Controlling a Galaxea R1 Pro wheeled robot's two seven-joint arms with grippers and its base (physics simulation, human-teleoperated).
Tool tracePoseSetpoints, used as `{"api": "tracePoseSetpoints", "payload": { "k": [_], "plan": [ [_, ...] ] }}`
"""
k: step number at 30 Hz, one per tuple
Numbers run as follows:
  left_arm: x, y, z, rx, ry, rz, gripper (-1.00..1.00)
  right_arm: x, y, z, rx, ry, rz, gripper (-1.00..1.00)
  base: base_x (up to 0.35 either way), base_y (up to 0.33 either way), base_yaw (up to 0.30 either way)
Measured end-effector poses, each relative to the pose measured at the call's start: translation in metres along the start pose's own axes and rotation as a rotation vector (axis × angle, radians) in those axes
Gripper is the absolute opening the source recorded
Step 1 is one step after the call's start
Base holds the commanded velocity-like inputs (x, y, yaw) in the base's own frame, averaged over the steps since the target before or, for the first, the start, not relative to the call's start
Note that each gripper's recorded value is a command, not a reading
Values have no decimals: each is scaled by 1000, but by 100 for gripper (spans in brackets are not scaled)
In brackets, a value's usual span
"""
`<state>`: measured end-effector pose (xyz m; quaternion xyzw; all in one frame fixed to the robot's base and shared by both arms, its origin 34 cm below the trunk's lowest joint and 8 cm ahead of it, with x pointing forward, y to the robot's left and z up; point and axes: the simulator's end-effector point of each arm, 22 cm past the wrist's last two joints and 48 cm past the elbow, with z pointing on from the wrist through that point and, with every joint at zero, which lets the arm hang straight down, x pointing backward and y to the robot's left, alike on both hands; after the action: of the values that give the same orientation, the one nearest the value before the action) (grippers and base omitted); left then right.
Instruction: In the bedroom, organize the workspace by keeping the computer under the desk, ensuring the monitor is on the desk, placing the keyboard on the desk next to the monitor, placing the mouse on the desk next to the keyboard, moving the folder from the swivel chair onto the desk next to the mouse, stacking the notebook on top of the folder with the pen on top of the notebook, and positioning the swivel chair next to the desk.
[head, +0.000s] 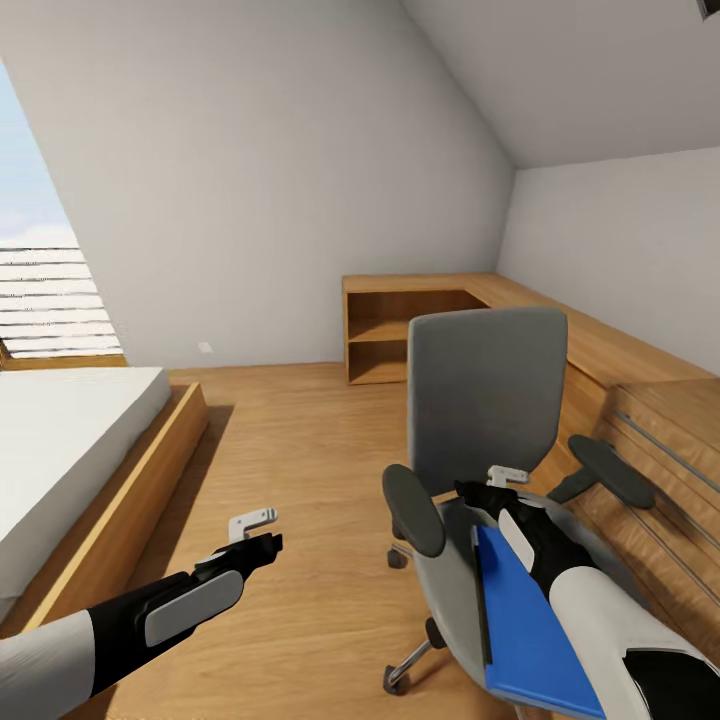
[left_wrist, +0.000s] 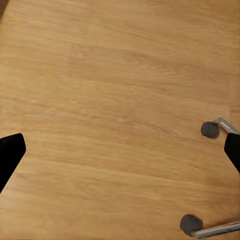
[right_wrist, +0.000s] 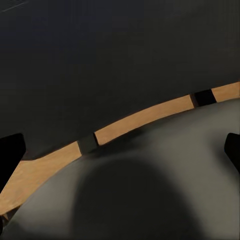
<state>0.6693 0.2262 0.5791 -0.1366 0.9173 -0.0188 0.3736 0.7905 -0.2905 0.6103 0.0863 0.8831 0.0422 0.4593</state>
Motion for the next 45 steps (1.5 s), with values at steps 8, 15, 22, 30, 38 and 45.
{"api": "tracePoseSetpoints", "payload": {
  "k": [8,15,22,30,38,45],
  "plan": [
    [0,-2,-1,5,-1,0,100,1,0,0,1,4,-2,100,0,0,15],
    [-1,-3,-1,7,-1,-2,100,9,2,0,4,29,-72,100,0,0,1],
    [-1,-3,-1,7,-1,-2,100,21,2,0,16,78,-118,100,0,0,0],
    [2,-2,1,6,-2,-3,100,27,0,2,19,88,-123,100,0,0,0],
    [11,-2,7,9,-1,-3,100,36,-2,6,22,90,-125,100,0,0,0],
    [14,-1,10,8,-1,-3,100,48,-4,7,26,125,-125,100,0,0,0]
  ]
}}
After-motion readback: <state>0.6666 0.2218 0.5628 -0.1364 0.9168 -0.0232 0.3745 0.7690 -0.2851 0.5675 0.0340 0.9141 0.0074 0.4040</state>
